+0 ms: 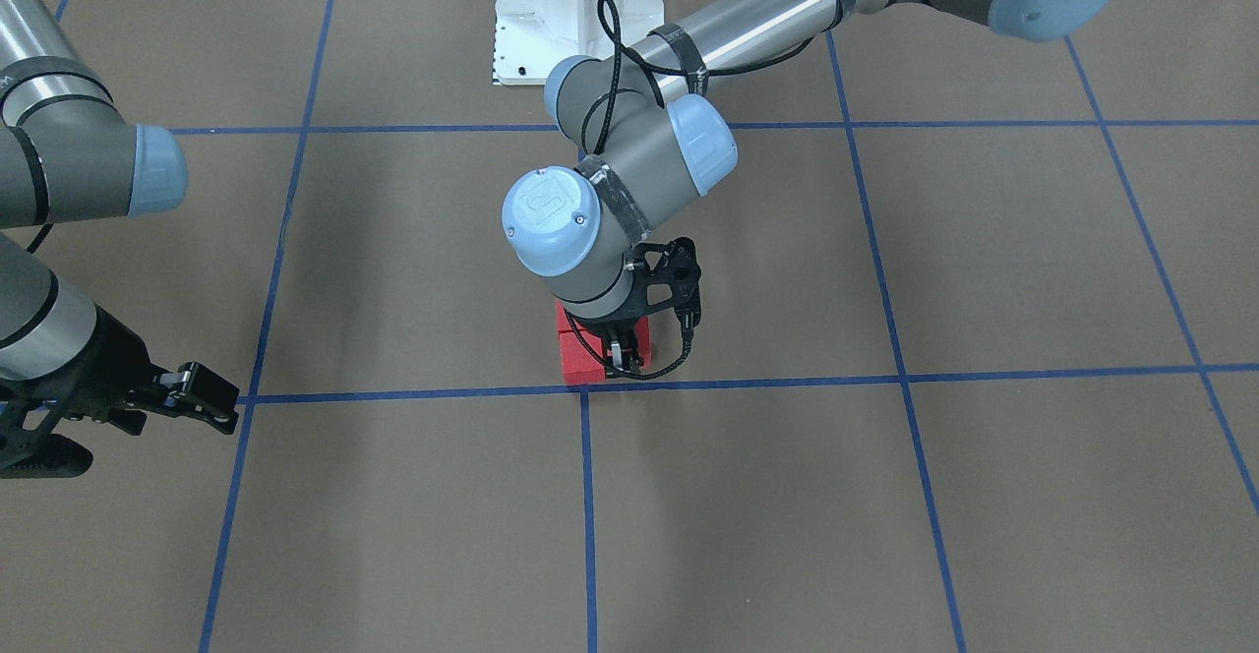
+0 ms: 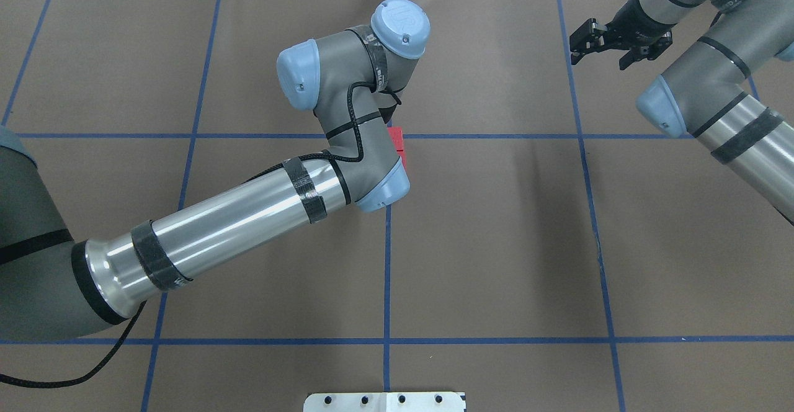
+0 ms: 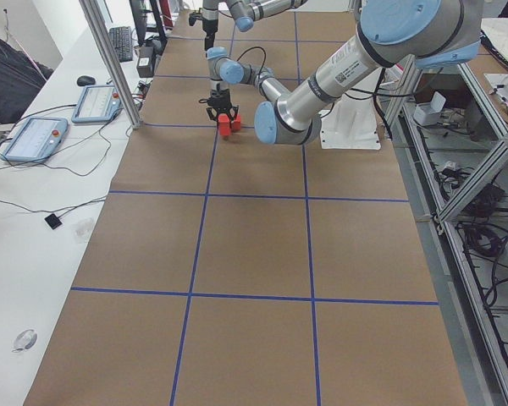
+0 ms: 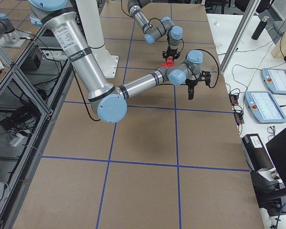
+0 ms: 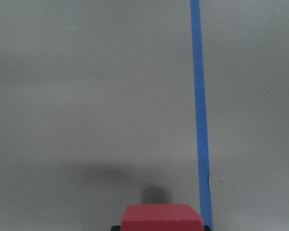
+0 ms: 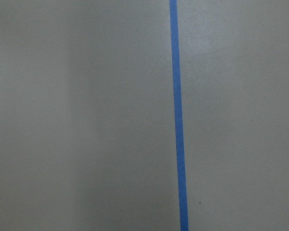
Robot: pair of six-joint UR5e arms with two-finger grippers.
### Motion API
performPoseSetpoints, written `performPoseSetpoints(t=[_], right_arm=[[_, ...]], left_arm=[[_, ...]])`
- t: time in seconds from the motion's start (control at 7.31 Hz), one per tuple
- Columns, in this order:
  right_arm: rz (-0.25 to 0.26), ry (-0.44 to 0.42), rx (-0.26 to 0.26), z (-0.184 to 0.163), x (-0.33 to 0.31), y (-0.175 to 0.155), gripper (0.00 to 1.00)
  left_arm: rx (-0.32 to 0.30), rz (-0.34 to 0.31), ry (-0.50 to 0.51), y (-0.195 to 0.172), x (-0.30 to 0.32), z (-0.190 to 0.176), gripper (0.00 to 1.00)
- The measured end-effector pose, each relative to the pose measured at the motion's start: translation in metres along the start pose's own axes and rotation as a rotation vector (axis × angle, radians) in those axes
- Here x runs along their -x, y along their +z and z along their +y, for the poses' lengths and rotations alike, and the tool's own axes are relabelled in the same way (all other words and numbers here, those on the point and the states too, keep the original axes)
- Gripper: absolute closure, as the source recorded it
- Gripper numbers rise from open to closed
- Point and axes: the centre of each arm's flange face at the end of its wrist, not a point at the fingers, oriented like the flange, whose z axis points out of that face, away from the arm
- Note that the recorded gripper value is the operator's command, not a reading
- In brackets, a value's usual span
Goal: Form red blocks into L shape at center
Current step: 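Lower the red cube beside the farther center cube with the left gripper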
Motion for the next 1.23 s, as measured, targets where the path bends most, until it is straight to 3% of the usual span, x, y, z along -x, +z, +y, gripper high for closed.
performPoseSetpoints(t=[1.23], right_arm=[[-0.003, 0.005, -0.004, -0.0031, -0.0023, -0.0043, 0.01]], left_arm=[[0.011, 0.007, 0.004, -0.0022, -0.0002, 0.0019, 0.82]])
